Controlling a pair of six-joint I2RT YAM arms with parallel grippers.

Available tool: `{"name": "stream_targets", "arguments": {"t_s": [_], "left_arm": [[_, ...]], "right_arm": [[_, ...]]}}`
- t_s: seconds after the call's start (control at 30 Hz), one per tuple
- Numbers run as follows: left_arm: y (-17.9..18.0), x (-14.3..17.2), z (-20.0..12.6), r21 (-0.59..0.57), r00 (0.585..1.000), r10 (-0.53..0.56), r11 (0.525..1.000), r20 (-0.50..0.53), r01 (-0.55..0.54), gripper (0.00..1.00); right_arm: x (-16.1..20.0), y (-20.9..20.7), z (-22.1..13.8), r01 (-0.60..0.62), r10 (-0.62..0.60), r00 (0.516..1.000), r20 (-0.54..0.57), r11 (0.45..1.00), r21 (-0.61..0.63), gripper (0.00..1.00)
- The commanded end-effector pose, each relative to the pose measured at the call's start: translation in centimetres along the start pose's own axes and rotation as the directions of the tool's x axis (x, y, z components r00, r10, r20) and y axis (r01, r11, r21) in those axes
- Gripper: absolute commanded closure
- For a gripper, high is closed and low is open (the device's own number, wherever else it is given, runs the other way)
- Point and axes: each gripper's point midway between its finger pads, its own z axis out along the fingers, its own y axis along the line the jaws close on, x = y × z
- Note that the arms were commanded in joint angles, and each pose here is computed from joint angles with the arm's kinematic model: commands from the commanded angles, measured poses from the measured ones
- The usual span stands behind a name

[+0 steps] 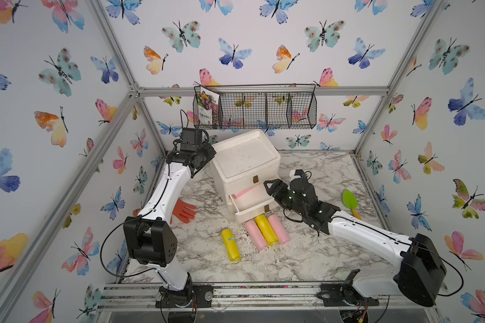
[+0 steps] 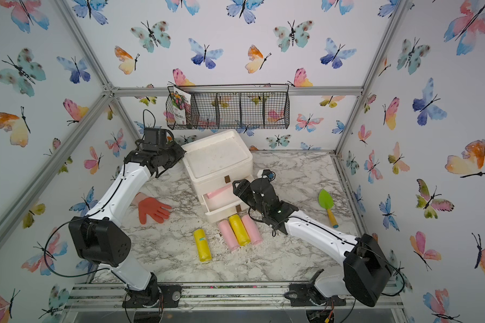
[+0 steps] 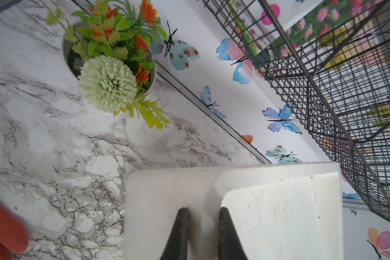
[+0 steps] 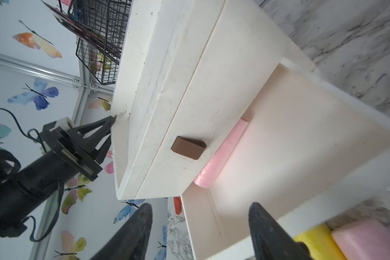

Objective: Sort the rolls of trash bags by color and place them into the drawer
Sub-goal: Place the roll of trash bags in the drawer.

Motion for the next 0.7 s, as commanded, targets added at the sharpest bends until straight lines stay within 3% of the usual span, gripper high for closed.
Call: {"name": "stream_targets", "arguments": {"t_s": [0.0, 0.2, 0.37, 0.67], "left_arm": [[0.9, 6.6, 2.1, -0.023, 0.969, -0.018, 1.000, -0.246, 0.013, 1.00], [1.4, 6.4, 2.4, -0.056, 0.970, -0.004, 0.998, -0.241, -0.010, 1.00], [1.6, 6.1, 2.2, -0.083, 0.969, 0.020, 0.996, -0.244, -0.042, 1.00], [1.7, 5.8, 2.0, -0.103, 0.967, 0.048, 0.992, -0.250, -0.076, 0.85]], "right_arm": [[1.9, -3.6, -2.3, 0.300, -0.289, 0.951, -0.113, 0.949, 0.101, 0.28], [6.9, -10.5, -4.0, 0.467, -0.386, 0.847, -0.365, 0.869, 0.165, 0.28], [8.3, -13.4, -3.9, 0.522, -0.404, 0.804, -0.436, 0.830, 0.195, 0.27], [10.0, -15.6, -2.5, 0.592, -0.437, 0.737, -0.515, 0.785, 0.182, 0.26]]}}
